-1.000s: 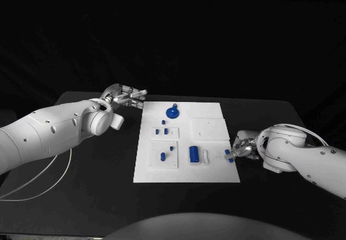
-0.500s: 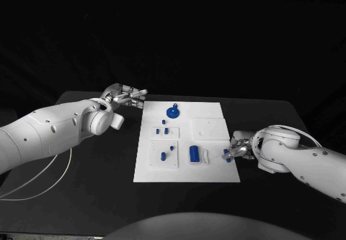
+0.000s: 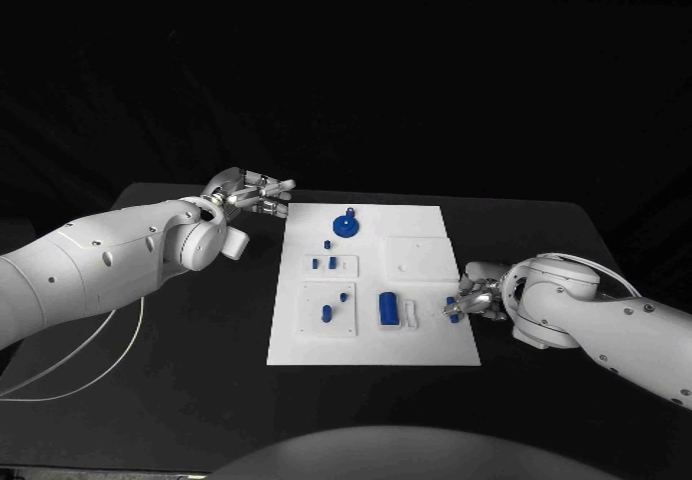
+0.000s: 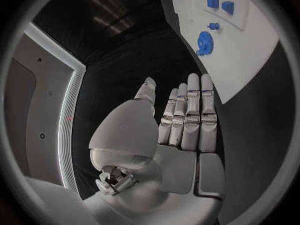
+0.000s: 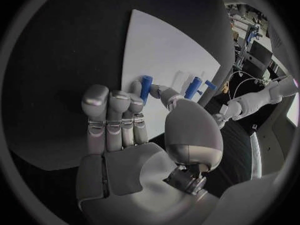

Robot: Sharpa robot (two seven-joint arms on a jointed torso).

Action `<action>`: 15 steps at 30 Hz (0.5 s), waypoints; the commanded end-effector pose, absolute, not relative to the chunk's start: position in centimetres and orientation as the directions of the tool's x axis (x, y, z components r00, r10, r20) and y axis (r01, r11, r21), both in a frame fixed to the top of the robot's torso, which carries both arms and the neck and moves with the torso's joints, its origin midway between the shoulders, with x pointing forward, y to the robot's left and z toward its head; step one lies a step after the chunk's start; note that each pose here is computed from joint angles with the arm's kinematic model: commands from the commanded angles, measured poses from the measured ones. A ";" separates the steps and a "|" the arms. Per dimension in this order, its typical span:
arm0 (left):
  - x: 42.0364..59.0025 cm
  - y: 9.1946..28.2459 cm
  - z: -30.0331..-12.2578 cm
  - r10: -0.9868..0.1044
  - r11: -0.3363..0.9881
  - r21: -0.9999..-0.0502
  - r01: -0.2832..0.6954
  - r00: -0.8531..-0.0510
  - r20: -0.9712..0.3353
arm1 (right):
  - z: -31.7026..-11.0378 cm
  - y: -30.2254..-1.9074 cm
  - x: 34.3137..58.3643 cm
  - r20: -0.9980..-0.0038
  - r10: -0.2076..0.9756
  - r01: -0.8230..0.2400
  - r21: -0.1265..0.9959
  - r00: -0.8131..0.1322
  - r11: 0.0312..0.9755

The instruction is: Assemble the parts on the task board

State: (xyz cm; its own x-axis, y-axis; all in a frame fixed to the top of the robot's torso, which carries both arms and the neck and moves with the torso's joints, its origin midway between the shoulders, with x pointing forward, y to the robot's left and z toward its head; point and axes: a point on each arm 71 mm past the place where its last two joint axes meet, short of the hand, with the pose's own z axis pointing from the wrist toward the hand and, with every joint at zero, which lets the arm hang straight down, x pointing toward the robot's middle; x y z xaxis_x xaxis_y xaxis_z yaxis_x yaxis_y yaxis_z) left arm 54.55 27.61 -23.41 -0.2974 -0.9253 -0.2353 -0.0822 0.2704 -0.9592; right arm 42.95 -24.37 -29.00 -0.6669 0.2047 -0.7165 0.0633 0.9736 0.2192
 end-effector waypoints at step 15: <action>54.5 27.3 -23.5 -0.923 0.260 -0.962 -0.082 -0.313 -0.223 | -29.0 -22.2 41.8 -0.620 0.426 0.166 0.432 -0.659 0.886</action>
